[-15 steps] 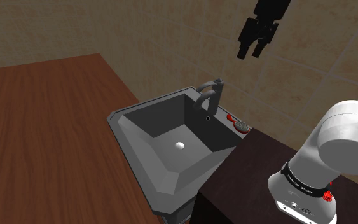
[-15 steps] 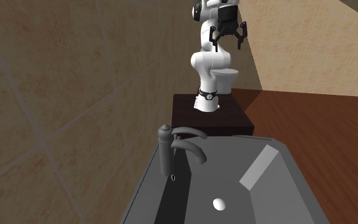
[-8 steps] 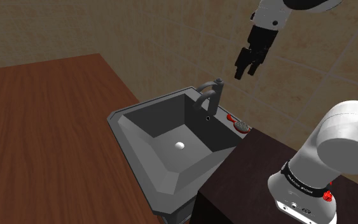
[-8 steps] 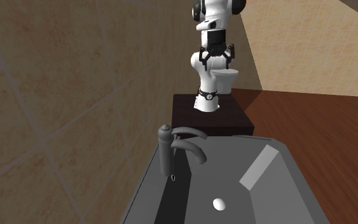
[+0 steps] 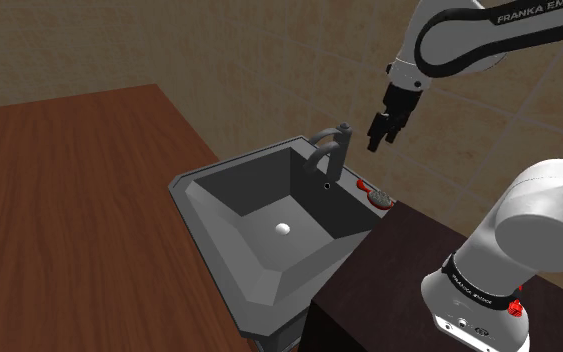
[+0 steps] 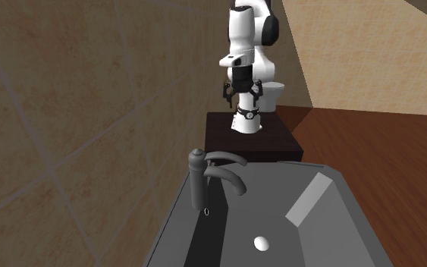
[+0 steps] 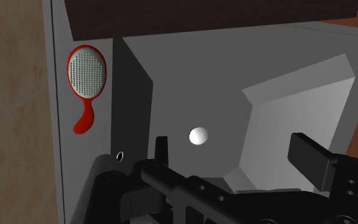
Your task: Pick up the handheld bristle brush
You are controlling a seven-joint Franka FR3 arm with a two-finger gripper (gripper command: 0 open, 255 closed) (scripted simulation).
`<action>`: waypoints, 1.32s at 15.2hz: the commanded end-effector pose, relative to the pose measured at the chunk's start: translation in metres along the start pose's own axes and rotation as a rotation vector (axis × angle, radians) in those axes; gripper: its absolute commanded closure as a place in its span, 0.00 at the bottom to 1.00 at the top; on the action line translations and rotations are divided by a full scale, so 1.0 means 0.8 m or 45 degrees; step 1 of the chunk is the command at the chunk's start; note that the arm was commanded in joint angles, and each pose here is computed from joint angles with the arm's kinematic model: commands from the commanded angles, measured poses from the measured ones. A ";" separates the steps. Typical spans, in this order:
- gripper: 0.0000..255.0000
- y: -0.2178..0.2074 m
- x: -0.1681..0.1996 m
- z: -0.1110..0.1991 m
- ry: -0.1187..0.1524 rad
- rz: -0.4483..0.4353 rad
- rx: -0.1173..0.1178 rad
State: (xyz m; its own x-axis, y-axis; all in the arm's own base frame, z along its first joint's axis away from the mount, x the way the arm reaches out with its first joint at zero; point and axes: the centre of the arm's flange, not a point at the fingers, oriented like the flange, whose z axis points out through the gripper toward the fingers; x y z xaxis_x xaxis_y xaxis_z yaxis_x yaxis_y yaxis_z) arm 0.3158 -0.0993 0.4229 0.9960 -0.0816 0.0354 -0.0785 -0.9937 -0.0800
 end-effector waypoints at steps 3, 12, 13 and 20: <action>0.00 0.035 0.010 0.053 -0.010 -0.018 -0.018; 0.00 0.115 0.026 0.173 -0.037 -0.054 -0.057; 0.00 0.124 0.027 0.187 -0.039 -0.058 -0.061; 0.00 0.188 0.039 0.279 -0.060 -0.087 -0.091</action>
State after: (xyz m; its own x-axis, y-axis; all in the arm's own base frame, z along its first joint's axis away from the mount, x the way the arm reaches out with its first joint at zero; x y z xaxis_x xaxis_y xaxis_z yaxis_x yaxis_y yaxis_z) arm 0.3437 -0.2270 0.2022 0.9999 -0.0140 -0.0074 -0.0141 -0.9998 -0.0119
